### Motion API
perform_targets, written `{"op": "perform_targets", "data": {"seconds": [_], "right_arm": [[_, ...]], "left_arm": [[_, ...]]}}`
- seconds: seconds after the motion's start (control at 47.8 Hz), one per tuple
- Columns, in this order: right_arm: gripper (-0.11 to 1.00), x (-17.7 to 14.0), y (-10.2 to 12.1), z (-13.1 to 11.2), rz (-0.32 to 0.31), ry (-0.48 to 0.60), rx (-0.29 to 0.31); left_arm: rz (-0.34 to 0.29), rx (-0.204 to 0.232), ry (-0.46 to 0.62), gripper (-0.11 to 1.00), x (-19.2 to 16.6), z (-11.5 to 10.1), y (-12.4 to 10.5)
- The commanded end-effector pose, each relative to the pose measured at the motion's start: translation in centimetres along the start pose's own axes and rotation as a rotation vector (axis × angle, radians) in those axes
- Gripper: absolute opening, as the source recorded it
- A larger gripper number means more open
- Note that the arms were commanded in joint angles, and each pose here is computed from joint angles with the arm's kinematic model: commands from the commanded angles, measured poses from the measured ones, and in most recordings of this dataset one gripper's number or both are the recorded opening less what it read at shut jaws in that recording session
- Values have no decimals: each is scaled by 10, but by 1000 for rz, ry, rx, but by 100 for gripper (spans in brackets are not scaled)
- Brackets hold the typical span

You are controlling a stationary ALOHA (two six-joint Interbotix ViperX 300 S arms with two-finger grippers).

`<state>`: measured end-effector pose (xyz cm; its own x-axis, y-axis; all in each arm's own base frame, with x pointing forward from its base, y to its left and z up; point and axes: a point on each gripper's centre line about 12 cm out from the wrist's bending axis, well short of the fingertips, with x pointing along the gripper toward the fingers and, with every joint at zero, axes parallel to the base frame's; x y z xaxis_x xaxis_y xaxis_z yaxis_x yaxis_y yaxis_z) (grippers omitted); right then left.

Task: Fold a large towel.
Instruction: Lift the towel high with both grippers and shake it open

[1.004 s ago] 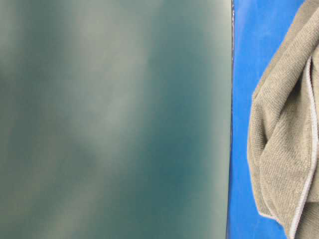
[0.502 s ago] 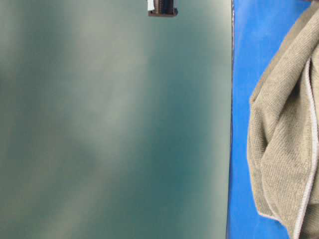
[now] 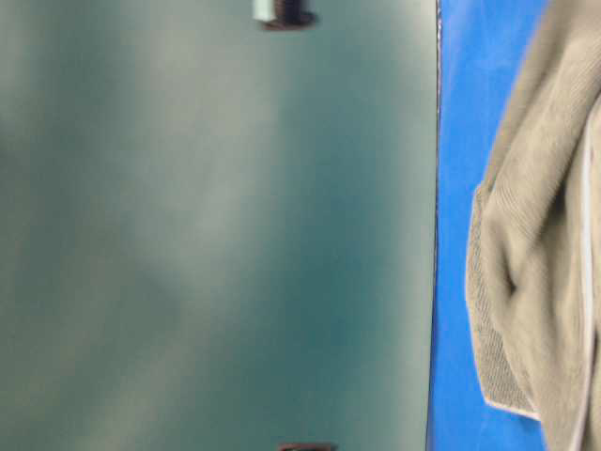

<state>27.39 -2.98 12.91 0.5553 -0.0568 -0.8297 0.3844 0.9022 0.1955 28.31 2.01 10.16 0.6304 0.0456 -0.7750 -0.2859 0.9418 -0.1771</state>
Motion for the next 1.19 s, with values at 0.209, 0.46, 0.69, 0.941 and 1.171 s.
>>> {"op": "perform_targets", "data": {"seconds": [0.209,0.46,0.69,0.941,1.171], "right_arm": [[4,-121,18,56,85,-354,-79],[4,-230,12,86,80,-726,-126],[4,-308,-25,112,-115,-976,-48],[4,-340,-67,135,-336,-1036,72],[4,-349,-61,131,-297,-984,128]], "left_arm": [[-10,111,-255,1,-135,93,-8],[101,175,-467,1,-232,140,12],[284,241,-495,1,-287,188,44],[385,231,-510,1,-316,238,67],[306,246,-372,1,-315,240,49]]}}
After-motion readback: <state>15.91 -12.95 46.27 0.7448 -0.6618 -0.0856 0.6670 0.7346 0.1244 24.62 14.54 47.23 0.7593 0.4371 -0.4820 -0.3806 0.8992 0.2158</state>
